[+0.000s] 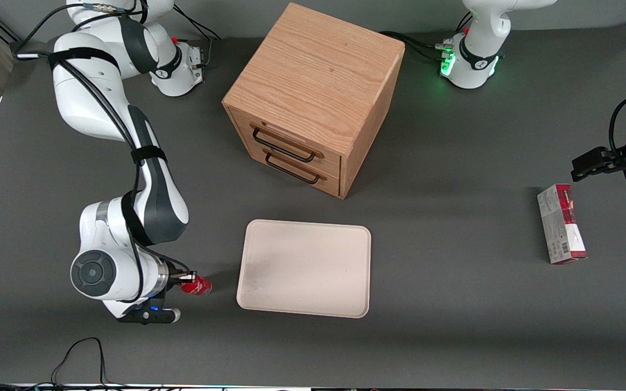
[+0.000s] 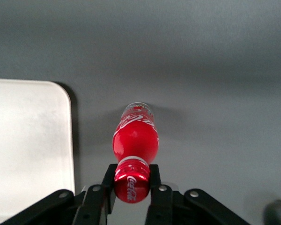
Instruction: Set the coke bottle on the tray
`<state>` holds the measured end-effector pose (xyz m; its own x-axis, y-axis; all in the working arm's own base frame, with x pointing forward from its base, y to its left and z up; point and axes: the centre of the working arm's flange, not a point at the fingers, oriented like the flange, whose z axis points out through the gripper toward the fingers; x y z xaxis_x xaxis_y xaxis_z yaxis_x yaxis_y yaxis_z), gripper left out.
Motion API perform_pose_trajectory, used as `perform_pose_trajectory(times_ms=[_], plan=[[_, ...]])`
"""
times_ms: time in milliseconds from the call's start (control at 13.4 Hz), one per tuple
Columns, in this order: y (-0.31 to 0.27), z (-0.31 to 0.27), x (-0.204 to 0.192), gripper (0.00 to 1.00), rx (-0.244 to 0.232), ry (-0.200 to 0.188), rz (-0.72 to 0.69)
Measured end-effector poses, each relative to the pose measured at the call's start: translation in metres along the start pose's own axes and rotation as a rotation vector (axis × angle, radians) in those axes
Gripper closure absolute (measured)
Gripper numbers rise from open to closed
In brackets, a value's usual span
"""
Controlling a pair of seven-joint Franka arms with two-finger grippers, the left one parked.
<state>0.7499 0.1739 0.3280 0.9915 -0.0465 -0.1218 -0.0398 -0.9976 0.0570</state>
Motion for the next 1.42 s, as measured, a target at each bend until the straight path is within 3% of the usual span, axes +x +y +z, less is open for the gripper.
perform_pose_trajectory(times_ms=[224, 374, 599, 748, 1048, 1422], plan=[[0.005, -0.023, -0.017, 0.69, -0.023, -0.089, 0.000], [0.015, -0.082, -0.042, 0.69, -0.027, -0.118, -0.005], [0.048, -0.195, -0.101, 0.69, -0.014, -0.123, -0.052], [0.069, -0.237, -0.136, 0.69, -0.003, -0.124, -0.074], [0.087, -0.230, -0.181, 0.69, 0.017, -0.103, -0.080], [0.099, -0.219, -0.238, 0.69, 0.027, -0.111, -0.088]])
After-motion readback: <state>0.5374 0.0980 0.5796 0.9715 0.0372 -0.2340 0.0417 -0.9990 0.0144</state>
